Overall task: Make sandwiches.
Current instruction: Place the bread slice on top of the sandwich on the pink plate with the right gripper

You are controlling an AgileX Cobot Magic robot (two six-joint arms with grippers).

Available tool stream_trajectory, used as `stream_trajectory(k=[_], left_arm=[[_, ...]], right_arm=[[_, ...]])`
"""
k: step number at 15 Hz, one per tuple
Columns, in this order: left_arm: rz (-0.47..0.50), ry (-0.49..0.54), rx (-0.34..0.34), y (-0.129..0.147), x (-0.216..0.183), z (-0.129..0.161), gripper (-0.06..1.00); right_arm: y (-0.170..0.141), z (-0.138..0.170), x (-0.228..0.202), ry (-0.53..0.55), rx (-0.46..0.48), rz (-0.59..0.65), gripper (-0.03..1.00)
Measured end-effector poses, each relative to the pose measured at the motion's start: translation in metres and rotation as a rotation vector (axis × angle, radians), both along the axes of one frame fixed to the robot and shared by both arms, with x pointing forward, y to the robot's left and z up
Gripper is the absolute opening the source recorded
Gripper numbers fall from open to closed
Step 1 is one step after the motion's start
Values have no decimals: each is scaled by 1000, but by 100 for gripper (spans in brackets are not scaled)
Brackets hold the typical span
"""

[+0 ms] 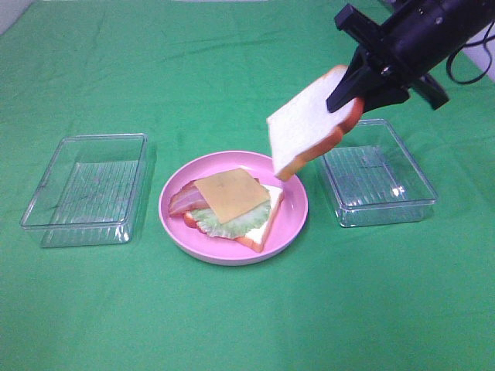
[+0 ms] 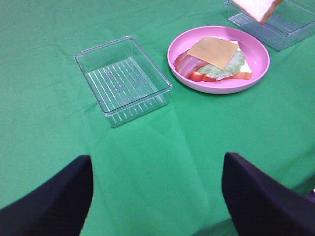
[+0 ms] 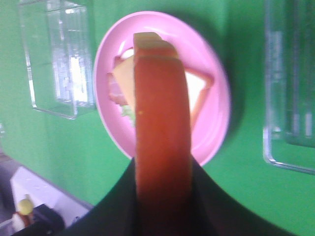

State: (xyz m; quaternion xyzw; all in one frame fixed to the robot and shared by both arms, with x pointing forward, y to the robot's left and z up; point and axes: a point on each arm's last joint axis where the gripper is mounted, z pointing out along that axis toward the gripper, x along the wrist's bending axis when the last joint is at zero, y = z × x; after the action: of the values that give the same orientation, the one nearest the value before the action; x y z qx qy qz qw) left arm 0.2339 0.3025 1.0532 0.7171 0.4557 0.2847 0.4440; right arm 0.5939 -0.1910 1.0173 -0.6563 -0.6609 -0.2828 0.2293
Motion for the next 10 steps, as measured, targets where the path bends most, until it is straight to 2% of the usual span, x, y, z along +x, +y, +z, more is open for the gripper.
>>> stream_trajectory(k=[4,8,10], left_arm=[[0,0,0,0,0,0,70],[0,0,0,0,0,0,70],[0,0,0,0,0,0,70]], right_arm=[[11,-42,-21,13,292,-106,20],[35,-65,-27,50,341,-99,20],[61,-82,-31,93,366,-92,20]])
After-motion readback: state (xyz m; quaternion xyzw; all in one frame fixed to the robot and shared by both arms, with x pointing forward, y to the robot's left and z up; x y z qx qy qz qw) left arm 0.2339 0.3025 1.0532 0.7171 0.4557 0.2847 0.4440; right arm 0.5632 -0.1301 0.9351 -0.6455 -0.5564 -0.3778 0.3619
